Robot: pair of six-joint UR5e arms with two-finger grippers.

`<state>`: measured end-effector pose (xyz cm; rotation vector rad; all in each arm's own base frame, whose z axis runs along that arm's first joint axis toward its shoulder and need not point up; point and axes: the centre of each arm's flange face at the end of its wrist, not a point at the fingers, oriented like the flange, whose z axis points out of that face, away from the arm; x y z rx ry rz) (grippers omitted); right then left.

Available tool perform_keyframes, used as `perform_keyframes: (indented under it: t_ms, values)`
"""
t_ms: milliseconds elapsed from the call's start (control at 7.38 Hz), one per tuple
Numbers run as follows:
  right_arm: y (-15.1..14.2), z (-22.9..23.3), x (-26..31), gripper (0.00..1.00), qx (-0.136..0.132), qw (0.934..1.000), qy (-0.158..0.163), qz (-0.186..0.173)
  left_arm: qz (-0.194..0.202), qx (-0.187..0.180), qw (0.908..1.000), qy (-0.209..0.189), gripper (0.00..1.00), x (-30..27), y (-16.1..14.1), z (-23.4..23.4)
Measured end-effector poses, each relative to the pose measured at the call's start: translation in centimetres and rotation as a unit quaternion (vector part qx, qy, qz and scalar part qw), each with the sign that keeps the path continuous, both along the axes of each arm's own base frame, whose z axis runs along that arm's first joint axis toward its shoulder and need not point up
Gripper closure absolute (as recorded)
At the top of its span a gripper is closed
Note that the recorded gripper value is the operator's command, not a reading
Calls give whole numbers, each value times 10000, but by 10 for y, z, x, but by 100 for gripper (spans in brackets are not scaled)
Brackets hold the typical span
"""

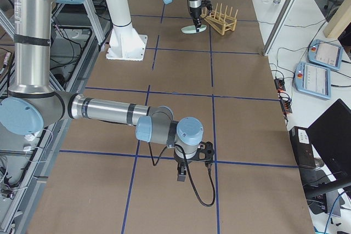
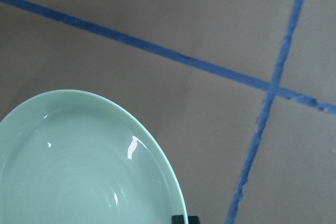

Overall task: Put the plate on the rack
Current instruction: 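Lift the plate with the left gripper and tilt it upright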

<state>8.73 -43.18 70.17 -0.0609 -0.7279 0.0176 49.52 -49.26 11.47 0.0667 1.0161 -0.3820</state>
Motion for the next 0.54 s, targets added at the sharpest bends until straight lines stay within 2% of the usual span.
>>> perform_keyframes:
  t_ms: [271,542]
  values:
    - [0,0,0,0,2,10000,0,2,-380,366,9927,1082,100,-78,-43,-34]
    - [0,0,0,0,0,10000,0,2,-675,587,9755,2008,100,-166,-78,-38]
